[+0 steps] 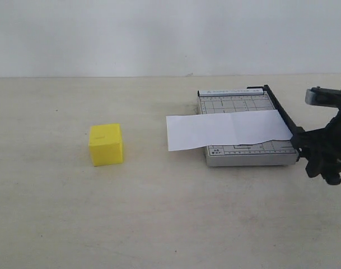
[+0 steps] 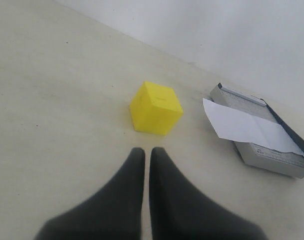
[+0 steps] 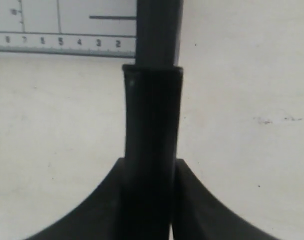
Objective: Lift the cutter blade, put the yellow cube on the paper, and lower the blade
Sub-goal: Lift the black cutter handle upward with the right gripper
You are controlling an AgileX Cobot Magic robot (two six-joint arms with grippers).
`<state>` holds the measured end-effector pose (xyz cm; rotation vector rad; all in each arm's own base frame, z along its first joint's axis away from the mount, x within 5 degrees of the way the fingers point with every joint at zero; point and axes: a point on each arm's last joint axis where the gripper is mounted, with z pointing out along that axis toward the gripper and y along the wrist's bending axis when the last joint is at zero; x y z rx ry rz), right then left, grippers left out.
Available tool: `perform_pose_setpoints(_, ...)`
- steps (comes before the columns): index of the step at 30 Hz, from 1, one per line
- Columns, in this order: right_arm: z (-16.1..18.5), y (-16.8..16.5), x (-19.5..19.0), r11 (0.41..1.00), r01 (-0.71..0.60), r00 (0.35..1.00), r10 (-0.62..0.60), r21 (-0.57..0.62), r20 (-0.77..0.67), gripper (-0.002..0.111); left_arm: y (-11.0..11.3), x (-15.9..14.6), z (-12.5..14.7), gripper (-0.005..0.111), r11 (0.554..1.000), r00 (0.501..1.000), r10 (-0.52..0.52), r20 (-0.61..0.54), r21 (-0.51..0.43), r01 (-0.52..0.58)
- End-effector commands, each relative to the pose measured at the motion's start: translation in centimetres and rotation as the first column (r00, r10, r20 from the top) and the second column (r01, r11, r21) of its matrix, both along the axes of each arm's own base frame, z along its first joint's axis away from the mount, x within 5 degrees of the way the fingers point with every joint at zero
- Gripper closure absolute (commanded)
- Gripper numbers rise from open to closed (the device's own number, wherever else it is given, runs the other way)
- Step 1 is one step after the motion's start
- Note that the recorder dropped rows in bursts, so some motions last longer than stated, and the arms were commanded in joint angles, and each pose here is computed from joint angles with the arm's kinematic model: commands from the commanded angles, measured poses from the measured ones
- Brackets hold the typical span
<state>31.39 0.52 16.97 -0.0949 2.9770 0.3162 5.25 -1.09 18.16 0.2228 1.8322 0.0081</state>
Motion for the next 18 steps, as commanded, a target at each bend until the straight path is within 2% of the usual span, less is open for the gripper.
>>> perform_pose_setpoints(1, 3.7, -0.1, 0.0, 0.999, -0.031, 0.985, 0.036, -0.029, 0.171, 0.108, 0.0, 0.0, -0.1, 0.102, 1.000, 1.000, 0.004, -0.002, -0.010, -0.004)
perform_pose_setpoints(18, 11.1, -0.2, -0.1, 0.998, -0.013, 0.899, 0.035, -0.054, 0.436, 0.108, 0.0, 0.0, -0.1, 0.102, 1.000, 1.000, 0.003, -0.004, -0.009, -0.003)
